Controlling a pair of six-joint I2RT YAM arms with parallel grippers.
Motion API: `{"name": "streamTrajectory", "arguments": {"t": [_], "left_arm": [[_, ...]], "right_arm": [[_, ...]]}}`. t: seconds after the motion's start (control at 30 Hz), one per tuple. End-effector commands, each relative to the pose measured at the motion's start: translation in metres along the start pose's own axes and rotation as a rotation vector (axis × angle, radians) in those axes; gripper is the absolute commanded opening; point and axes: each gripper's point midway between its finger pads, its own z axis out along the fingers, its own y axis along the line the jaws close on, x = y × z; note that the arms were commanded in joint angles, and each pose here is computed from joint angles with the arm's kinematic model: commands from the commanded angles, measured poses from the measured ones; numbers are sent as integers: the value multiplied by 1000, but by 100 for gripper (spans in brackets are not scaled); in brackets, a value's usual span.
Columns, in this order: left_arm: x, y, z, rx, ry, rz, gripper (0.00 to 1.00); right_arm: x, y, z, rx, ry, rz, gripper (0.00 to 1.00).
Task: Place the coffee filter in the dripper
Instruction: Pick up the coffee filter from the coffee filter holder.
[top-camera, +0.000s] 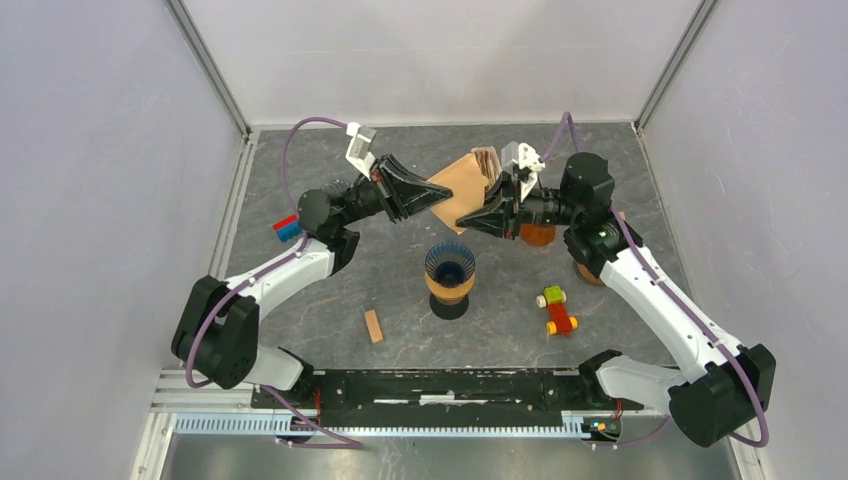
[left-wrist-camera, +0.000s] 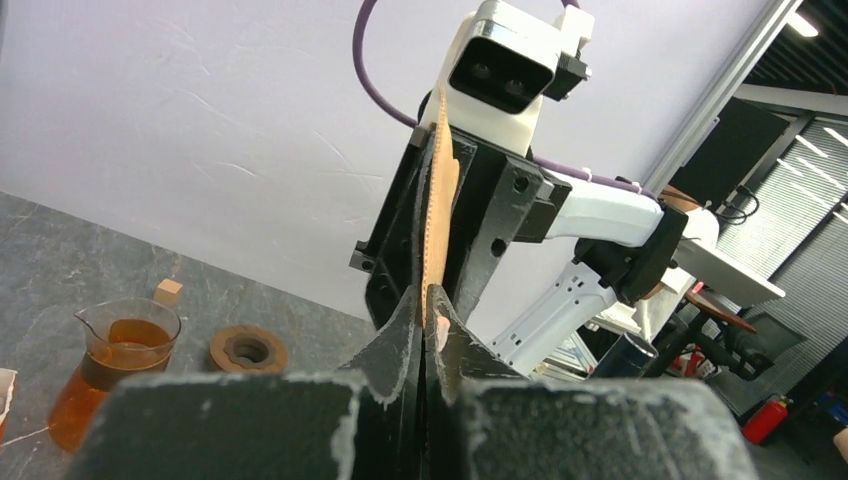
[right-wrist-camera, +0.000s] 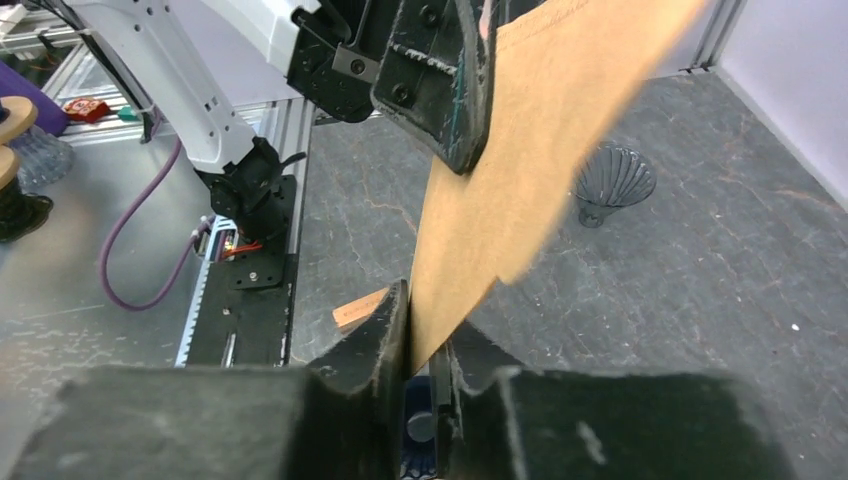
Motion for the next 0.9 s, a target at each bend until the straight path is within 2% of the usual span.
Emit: {"name": "streamTrajectory", "arguments": {"t": [0.0, 0.07, 0.1, 0.2, 0.23, 0.37, 0.47, 0.6, 0.87], "left_arm": [[-9, -11, -3, 29, -53, 81, 6], [-7, -12, -6, 25, -48, 100, 14], [-6, -10, -8, 16, -44, 106, 18], [-12, -7, -13, -8, -26, 154, 44], [-15, -5, -13, -15, -7, 175, 56], [-9, 2, -6, -22, 170, 239, 79], [7, 9, -10, -16, 332, 268, 90], [12, 23, -18, -65, 472, 364, 91], [38, 13, -8, -7, 607, 414, 64]], "right_arm": [[-21, -8, -2, 59, -34, -54, 9], [-23, -10, -4, 83, -27, -75, 0], [-24, -12, -6, 105, -20, -87, 0], [-20, -26, -15, 207, 39, -124, 0], [-17, -30, -17, 231, 60, -130, 0], [6, -32, -17, 243, 152, -137, 0], [17, -24, -16, 209, 195, -136, 0], [25, -16, -13, 173, 213, -153, 0], [32, -12, -4, 131, 225, -128, 0]]}}
